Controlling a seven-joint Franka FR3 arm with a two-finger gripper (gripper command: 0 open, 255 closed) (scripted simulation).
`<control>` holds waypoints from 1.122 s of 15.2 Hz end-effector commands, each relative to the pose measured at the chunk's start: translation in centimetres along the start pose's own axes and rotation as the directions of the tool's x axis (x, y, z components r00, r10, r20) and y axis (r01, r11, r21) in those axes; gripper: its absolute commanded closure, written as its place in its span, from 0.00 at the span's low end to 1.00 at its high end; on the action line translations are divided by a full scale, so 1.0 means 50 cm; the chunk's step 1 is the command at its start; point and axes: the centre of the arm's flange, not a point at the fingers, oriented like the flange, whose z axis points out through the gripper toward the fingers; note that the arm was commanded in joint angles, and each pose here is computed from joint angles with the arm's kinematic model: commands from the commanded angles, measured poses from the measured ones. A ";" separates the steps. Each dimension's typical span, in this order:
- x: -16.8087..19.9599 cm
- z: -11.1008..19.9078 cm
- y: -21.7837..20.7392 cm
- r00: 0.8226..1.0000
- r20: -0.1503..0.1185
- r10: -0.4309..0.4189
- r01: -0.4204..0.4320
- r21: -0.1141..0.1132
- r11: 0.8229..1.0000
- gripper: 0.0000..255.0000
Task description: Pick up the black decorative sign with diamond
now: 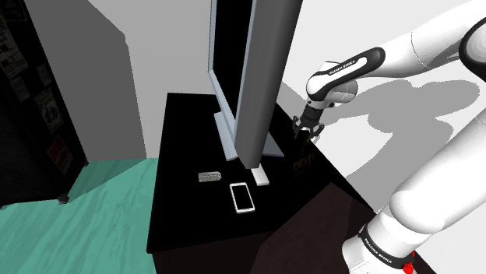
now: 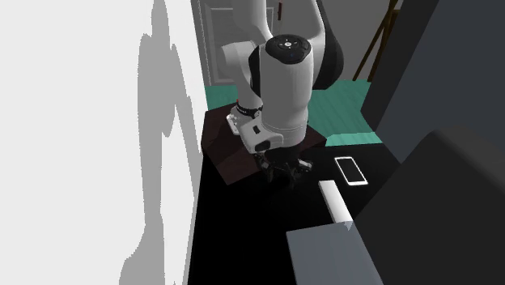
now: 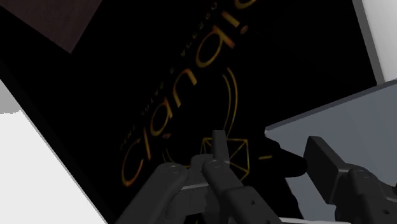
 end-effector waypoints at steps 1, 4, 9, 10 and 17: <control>0.003 0.008 0.007 1.000 0.005 0.005 -0.005 -0.006 1.000 1.00; -0.002 0.003 0.006 1.000 0.005 0.005 -0.005 -0.006 1.000 1.00; -0.006 -0.050 0.004 1.000 0.005 0.005 -0.005 -0.006 1.000 1.00; -0.007 -0.060 0.004 1.000 0.005 0.005 -0.005 -0.006 1.000 1.00; -0.012 -0.134 0.001 1.000 0.005 0.005 -0.005 -0.006 1.000 1.00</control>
